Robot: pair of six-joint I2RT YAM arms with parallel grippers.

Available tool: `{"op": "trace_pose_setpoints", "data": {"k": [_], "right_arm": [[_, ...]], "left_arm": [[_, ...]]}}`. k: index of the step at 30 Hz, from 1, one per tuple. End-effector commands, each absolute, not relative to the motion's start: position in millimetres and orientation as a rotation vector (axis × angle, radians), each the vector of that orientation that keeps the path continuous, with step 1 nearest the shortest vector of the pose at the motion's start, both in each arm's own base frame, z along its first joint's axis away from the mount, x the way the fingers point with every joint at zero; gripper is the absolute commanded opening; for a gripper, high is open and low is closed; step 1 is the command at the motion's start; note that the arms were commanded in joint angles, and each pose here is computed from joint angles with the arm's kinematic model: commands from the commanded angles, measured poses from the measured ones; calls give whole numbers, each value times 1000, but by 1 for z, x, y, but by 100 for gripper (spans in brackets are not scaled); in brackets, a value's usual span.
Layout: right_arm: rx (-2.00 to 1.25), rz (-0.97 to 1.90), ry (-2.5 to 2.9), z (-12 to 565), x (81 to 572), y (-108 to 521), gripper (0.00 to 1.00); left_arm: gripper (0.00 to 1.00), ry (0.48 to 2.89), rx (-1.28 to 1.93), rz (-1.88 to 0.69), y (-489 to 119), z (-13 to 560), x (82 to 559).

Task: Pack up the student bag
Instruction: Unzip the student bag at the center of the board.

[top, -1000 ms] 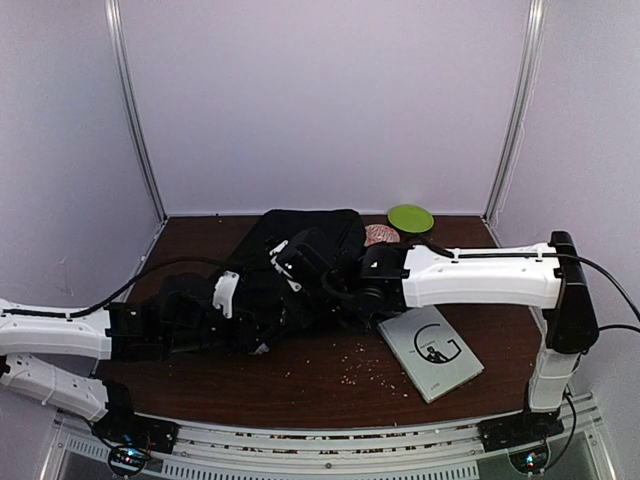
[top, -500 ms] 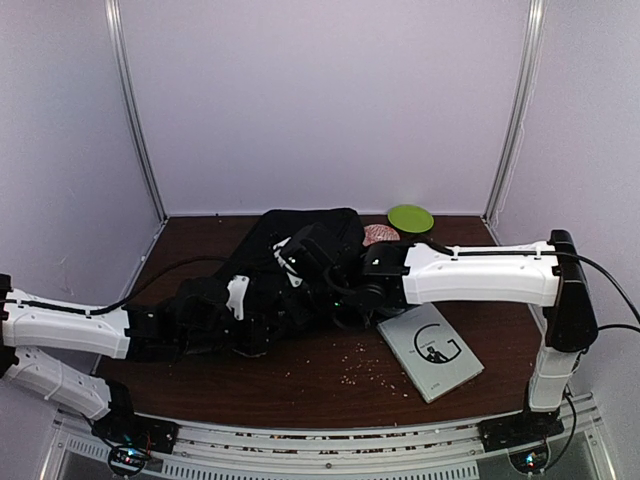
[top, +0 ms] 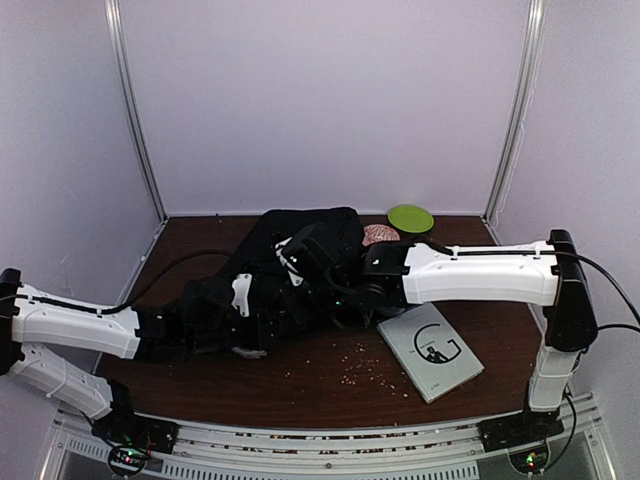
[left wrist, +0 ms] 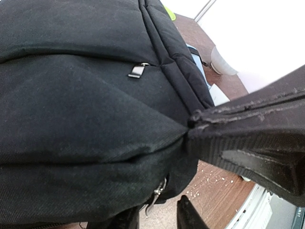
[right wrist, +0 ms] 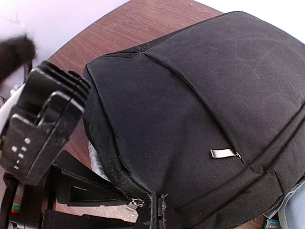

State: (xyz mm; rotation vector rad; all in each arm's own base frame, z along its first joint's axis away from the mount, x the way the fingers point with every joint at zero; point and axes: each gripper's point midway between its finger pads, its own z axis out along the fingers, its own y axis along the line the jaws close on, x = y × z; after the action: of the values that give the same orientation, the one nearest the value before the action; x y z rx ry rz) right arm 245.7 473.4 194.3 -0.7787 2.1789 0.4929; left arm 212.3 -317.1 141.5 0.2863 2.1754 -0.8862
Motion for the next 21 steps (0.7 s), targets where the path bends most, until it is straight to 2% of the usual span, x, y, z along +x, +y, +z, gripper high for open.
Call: {"op": "trace_pose_setpoints", "data": {"k": [1, 16, 21], "right_arm": [[-735, 592, 2115, 227, 244, 478, 0], [-742, 597, 2124, 223, 243, 477, 0], [-744, 586, 2123, 222, 243, 475, 0]], "left_arm": [[22, 2112, 238, -953, -325, 157, 222], [0, 2124, 237, -958, -330, 153, 225], [0, 2123, 238, -956, -328, 153, 224]]}}
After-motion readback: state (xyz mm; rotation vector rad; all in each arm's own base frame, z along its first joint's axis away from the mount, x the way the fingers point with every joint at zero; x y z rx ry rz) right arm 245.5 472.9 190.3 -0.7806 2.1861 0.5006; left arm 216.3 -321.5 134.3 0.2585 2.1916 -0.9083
